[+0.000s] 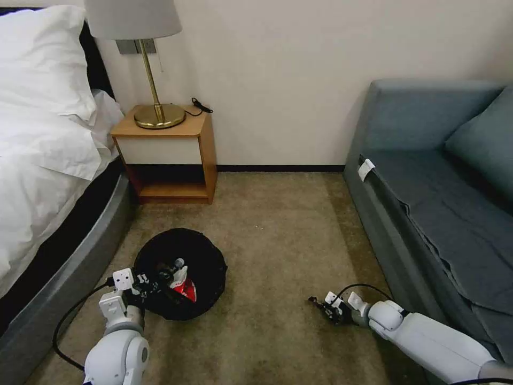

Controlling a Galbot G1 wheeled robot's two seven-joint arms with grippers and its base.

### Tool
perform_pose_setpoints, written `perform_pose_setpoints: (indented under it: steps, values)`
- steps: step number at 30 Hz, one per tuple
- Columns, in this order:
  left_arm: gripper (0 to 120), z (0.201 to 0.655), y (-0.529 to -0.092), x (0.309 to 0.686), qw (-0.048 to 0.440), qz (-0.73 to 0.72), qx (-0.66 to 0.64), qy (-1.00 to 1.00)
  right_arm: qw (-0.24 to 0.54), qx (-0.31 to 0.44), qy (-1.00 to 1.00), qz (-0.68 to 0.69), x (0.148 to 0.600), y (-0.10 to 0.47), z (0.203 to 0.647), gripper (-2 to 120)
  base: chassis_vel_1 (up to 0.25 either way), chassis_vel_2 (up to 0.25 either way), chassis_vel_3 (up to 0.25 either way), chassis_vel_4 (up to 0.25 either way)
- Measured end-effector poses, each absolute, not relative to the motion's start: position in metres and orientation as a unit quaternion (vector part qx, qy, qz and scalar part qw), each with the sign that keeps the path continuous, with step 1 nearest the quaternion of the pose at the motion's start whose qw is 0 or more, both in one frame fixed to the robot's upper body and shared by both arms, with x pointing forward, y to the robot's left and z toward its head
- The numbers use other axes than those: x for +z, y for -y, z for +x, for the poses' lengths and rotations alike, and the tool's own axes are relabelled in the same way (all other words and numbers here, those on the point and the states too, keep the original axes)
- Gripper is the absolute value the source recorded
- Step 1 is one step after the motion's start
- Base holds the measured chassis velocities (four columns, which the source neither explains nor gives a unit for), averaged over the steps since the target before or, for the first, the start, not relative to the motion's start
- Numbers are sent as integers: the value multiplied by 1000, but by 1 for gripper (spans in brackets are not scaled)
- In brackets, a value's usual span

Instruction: Pick up the trash bin, then pick up the garbage on the floor and place it into the trash bin.

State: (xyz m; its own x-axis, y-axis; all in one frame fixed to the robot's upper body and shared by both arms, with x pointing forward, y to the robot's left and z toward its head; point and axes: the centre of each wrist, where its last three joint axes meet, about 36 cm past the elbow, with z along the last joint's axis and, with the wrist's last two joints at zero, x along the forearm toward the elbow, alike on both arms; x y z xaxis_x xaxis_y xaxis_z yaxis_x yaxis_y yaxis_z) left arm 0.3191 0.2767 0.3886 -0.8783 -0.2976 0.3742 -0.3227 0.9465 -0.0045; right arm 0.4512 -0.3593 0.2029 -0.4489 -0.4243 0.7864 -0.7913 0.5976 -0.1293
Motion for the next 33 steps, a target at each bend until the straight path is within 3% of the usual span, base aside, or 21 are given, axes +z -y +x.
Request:
perform_pose_setpoints:
  steps: [9,14,19,23,26,33]
  values:
    - [3,321,-276,390,185,159,35,969,321,225,836,384,242,335,465,0,0,0,0,0]
    - [3,322,-275,390,185,157,36,970,257,198,855,405,294,300,477,0,0,0,0,0]
    - [3,323,-270,390,187,151,39,970,181,138,878,421,355,239,490,0,0,0,0,0]
    - [3,323,-265,390,190,143,43,970,97,52,889,445,444,145,489,0,0,0,0,0]
    - [3,323,-263,391,190,140,43,971,71,29,885,460,477,109,481,0,0,0,0,0]
    - [3,324,-259,397,188,135,47,972,74,-20,881,467,495,38,444,0,0,0,0,0]
